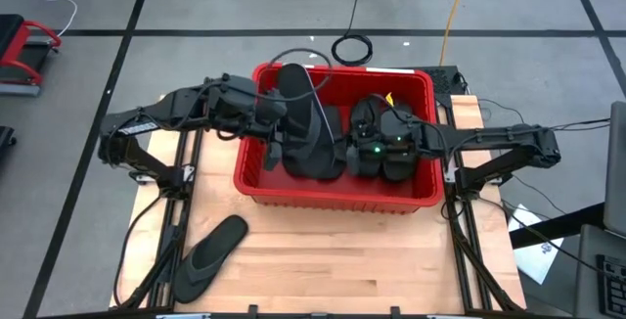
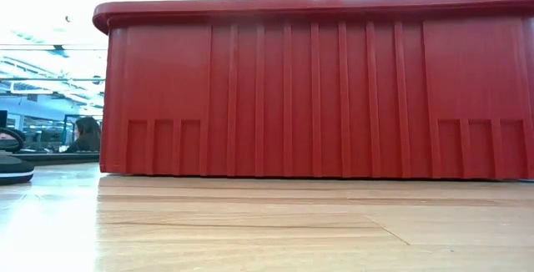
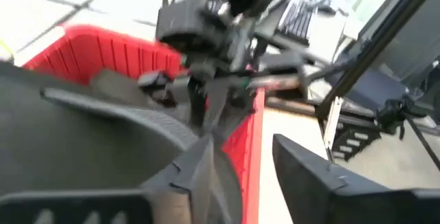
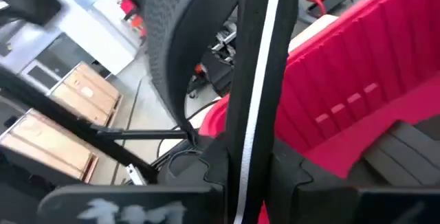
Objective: Pick and place slides into bin
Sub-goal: Put the black slipper into the red organizer bin
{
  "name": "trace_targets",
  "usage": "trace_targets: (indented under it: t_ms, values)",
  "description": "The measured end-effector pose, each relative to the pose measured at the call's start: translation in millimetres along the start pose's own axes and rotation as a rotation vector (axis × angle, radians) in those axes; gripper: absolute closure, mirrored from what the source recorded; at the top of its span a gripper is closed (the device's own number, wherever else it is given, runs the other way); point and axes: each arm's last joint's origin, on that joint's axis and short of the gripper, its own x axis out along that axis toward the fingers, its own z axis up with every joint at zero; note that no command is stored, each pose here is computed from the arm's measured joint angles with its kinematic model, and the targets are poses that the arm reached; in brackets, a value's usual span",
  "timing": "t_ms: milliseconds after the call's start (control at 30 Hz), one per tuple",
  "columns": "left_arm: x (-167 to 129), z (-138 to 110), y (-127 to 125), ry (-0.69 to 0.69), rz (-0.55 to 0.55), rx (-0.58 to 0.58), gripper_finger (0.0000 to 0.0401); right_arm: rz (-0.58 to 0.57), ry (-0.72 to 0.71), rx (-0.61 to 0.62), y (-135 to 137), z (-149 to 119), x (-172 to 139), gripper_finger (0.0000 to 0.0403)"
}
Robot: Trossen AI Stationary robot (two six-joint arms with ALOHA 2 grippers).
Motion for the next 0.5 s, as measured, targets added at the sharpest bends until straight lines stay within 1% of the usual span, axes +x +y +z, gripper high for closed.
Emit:
trace_targets:
  t_ms: [133,267,367,500]
  values:
    - [-8.7,0.2,-0.5,-0.008,0.013,0.016,0.0211,-0.053,0.006,0.016,-10.5,5.0,-3.8,0.0364]
    - [-22.1,1.4,-1.9,-0.026,0.017,0.013,0.0182,-0.114,0.022,0.041,-23.0,9.9,-8.5,0.0364]
    - [-29.1,2.6,-4.0,-0.045,0.01,0.014,0.0169,-0.124,0.021,0.08,-30.2,11.8,-11.0,0.0364]
    - [-35.6,2.9,-5.7,-0.056,0.004,0.015,0.0165,-0.18,0.04,0.181,-52.2,0.8,-14.9,0.0364]
